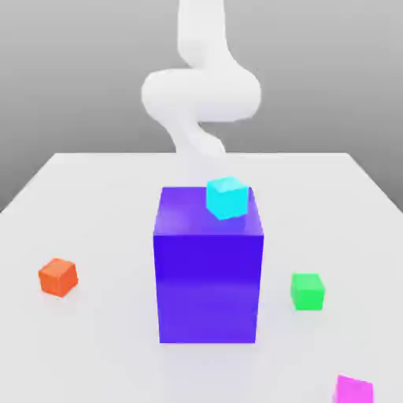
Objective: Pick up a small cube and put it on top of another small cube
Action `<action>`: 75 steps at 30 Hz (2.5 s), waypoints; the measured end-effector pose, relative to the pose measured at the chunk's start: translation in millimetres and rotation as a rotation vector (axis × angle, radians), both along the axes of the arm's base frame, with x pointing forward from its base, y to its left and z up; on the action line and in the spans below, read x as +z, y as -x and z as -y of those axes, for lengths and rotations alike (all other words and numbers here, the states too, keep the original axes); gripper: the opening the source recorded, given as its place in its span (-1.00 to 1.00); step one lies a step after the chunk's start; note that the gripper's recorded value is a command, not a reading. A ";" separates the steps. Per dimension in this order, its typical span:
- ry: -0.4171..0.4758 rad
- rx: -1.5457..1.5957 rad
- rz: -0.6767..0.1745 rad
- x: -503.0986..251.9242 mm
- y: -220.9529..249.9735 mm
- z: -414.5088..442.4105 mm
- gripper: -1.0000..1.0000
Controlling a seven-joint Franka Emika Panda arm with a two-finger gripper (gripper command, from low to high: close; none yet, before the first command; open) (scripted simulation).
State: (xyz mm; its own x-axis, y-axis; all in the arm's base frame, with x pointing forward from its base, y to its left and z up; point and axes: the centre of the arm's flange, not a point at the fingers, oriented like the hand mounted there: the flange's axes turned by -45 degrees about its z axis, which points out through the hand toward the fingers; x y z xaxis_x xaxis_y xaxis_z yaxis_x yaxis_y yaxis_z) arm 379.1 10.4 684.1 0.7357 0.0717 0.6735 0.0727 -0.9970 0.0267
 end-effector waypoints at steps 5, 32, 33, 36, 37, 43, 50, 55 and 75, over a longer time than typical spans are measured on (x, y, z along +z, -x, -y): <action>0.080 0.175 -0.118 -62.9 -59.7 -28.2 0.00; 0.459 1.109 -0.628 -510.4 -133.9 -201.1 0.00; 0.460 1.113 -0.630 -525.7 -133.5 -201.7 0.00; 0.461 1.116 -0.631 -551.2 -132.4 -201.7 -1.00; 0.461 1.116 -0.631 -551.3 -132.4 -201.7 -1.00; 0.461 1.117 -0.633 -541.7 -132.5 -202.0 -1.00; 0.398 1.064 -0.640 -474.9 -90.7 -212.4 -1.00; 0.336 0.982 -0.657 -453.3 -28.0 -220.0 -1.00; 0.321 0.744 -0.688 -504.1 105.2 -192.4 1.00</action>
State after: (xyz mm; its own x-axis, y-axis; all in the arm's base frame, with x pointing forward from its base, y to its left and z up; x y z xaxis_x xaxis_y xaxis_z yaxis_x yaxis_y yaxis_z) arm 273.9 202.8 180.0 0.6492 0.7606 -0.0007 0.7606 -0.6492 0.0017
